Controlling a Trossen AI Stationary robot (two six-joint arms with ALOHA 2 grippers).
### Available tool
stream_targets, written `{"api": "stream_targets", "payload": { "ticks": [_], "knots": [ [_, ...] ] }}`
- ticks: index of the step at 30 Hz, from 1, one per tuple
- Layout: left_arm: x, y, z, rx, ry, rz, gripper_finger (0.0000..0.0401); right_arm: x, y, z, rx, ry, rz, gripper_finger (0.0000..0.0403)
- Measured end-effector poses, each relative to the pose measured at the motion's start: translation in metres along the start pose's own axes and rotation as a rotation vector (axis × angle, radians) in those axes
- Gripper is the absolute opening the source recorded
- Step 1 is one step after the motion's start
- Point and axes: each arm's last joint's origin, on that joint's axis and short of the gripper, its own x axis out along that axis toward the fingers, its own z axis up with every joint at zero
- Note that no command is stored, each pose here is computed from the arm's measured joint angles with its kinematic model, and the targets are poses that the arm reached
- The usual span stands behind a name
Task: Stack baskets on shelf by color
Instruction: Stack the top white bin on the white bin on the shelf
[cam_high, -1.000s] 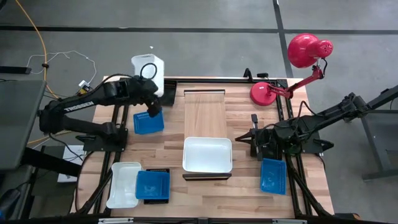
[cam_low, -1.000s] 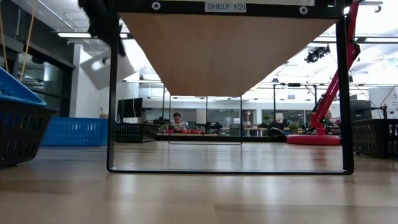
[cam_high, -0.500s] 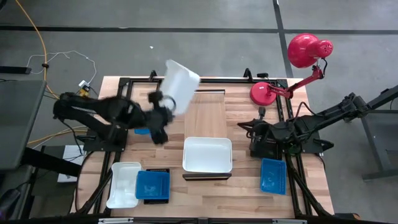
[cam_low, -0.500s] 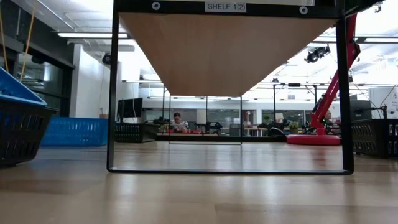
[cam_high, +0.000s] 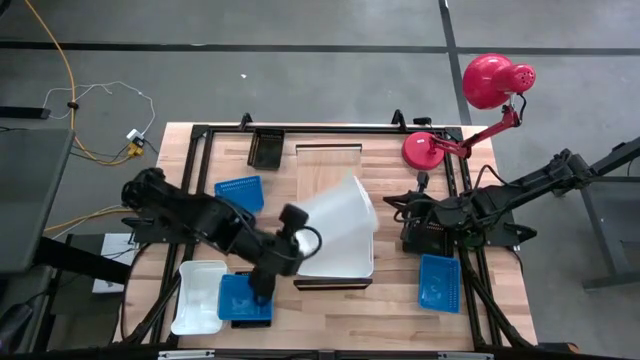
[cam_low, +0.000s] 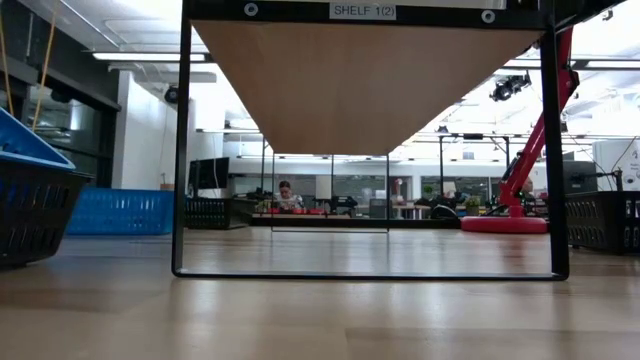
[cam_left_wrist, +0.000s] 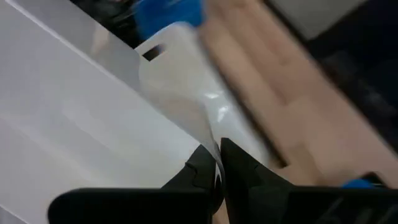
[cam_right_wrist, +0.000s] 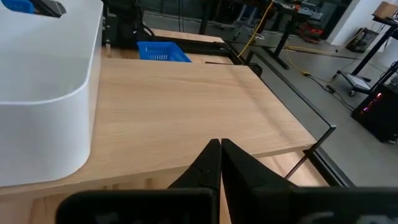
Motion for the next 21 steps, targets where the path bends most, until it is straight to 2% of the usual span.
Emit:
{"api": "stream_targets", "payload": {
  "ticks": [7, 21],
  "knots": [
    [0.026, -0.023, 0.003, 0.186, 0.123, -0.045, 0.0000, 0.000, 0.000, -0.003, 0.003, 0.029, 0.012, 0.0000],
    [0.033, -0.029, -0.006, 0.272, 0.247, -0.038, 0.0000, 0.000, 0.000, -0.006, 0.001, 0.054, 0.010, 0.0000]
  ]
}}
